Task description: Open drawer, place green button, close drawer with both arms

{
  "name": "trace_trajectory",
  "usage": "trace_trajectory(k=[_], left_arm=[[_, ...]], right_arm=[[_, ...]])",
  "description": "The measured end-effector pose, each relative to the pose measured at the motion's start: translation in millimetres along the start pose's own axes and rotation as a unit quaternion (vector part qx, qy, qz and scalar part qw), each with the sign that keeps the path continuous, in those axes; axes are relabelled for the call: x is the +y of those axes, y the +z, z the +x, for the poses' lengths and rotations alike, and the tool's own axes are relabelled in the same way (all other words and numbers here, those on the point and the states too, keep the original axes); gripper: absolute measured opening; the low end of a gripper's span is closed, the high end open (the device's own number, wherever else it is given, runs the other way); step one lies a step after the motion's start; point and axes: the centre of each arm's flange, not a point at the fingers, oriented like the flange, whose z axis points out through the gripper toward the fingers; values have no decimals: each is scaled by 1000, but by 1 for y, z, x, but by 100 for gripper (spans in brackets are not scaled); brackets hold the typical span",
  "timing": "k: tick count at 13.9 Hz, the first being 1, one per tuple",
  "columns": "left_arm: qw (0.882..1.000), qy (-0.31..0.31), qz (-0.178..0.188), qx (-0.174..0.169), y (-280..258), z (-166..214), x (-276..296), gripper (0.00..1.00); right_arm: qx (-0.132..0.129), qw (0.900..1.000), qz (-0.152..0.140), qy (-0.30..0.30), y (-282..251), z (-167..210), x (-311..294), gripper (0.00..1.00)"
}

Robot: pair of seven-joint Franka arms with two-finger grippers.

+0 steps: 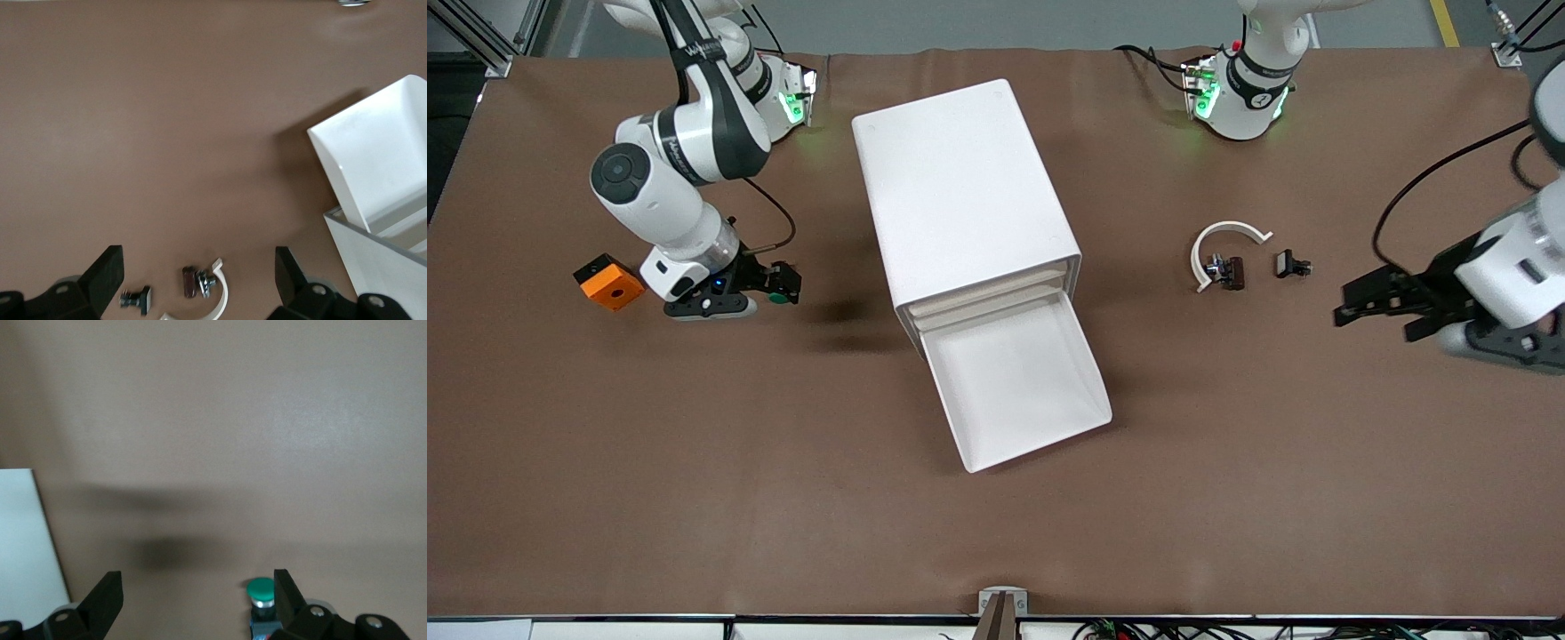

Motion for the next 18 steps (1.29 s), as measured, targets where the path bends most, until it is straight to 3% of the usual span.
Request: trace_trajectory(k=[2,4,7,10,13,18], left_arm=[[999,-15,50,-14,-9,-12,-9,100],[997,-21,68,-13,-17,-18,-7,100],[996,-43,77,-13,-23,-28,-24,100],[995,-57,82,-12,-29,-40,-38,100],[995,-53,84,-9,-32,-44,-31,100],[995,-50,88,1,-26,-39,-26,100]], right_arm=[[14,1000,-8,-7,26,-6,5,100],[15,1000,-13,-21,53,-23,11,100],[2,999,-19,-45,74,-45,25,100],[13,998,-21,-49,87,-63,39,100],[-1,998,-24,-58,101,-84,45,100],[6,998,-28,-58,120,-100,55,100]])
